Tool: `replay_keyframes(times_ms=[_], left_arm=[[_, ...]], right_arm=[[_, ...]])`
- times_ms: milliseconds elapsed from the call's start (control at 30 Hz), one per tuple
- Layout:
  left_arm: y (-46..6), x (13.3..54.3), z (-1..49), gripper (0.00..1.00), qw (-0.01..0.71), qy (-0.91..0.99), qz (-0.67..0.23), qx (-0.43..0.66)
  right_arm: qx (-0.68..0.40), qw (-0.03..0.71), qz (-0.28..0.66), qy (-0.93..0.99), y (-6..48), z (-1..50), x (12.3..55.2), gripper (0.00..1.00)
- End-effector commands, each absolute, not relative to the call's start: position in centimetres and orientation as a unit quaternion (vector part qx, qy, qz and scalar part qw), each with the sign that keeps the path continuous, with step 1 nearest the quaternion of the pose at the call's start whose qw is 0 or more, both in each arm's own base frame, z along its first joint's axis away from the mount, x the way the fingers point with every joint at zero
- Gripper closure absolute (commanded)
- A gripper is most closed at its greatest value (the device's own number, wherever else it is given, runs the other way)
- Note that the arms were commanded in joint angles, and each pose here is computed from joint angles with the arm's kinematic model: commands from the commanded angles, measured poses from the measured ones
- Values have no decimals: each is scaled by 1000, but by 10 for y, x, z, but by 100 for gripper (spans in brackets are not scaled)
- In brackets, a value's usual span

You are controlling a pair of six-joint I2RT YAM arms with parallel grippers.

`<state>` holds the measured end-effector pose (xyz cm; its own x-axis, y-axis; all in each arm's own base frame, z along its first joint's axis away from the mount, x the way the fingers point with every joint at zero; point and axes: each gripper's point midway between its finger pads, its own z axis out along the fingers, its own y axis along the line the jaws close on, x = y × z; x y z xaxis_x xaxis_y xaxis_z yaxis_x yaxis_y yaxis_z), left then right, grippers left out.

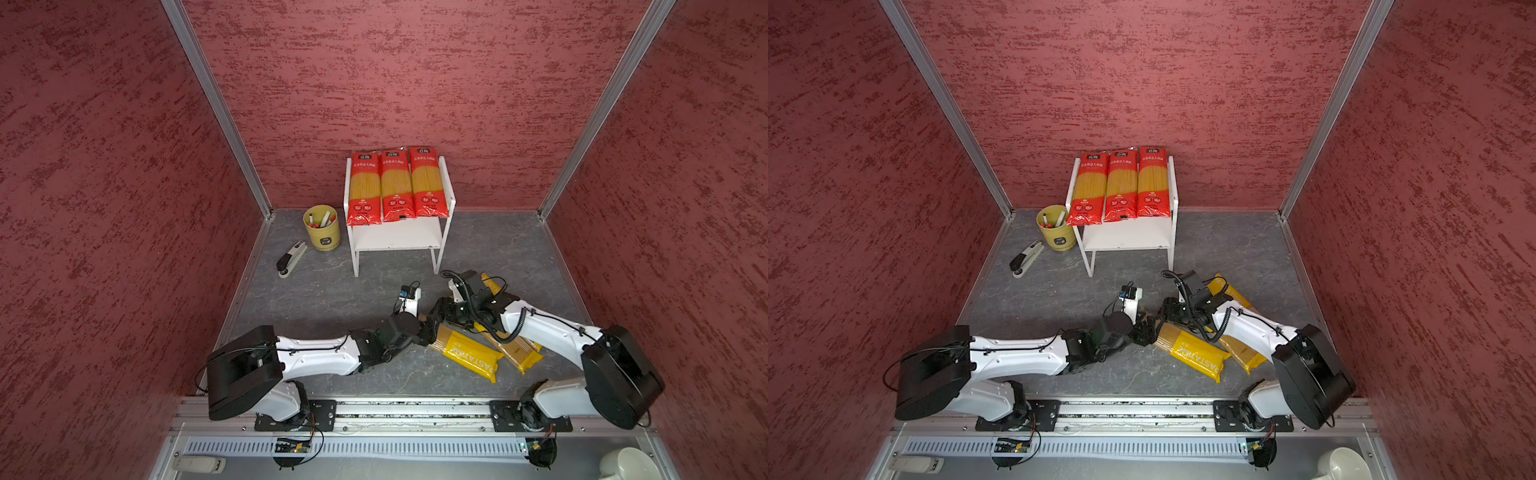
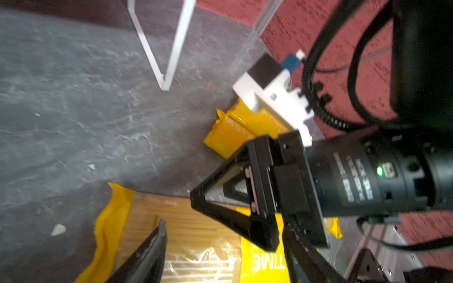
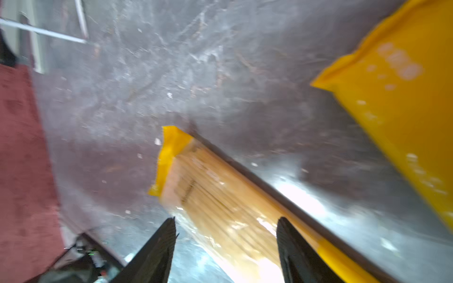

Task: Arrange pasta packages on shelves
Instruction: Rotate the pasta bag at the bottom-center of the table, then move the pasta bag to the center of the table.

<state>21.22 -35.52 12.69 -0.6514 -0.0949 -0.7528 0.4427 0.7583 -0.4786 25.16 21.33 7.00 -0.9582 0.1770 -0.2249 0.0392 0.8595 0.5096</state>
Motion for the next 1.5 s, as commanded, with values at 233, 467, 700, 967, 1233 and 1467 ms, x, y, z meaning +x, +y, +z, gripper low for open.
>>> replay_keyframes(times_ms=[233,467,700,967,1233,1467], left_arm=[[-348,214,96,27,368,865,-327,96],[-347,221,100,27,373,863,-333,80],[-339,225,98,27,376,864,-330,56],[-333,224,96,27,374,864,-334,37],[-312,224,102,28,417,850,-322,-4],[-273,246,113,28,435,850,-297,-32]], right_arm=[[-14,67,229,971,200,37,216,33],[2,44,271,961,222,23,212,51],[96,92,365,922,258,41,249,78],[82,118,410,901,281,69,273,84],[-83,122,221,964,223,62,226,38],[-147,112,166,969,224,52,189,16]])
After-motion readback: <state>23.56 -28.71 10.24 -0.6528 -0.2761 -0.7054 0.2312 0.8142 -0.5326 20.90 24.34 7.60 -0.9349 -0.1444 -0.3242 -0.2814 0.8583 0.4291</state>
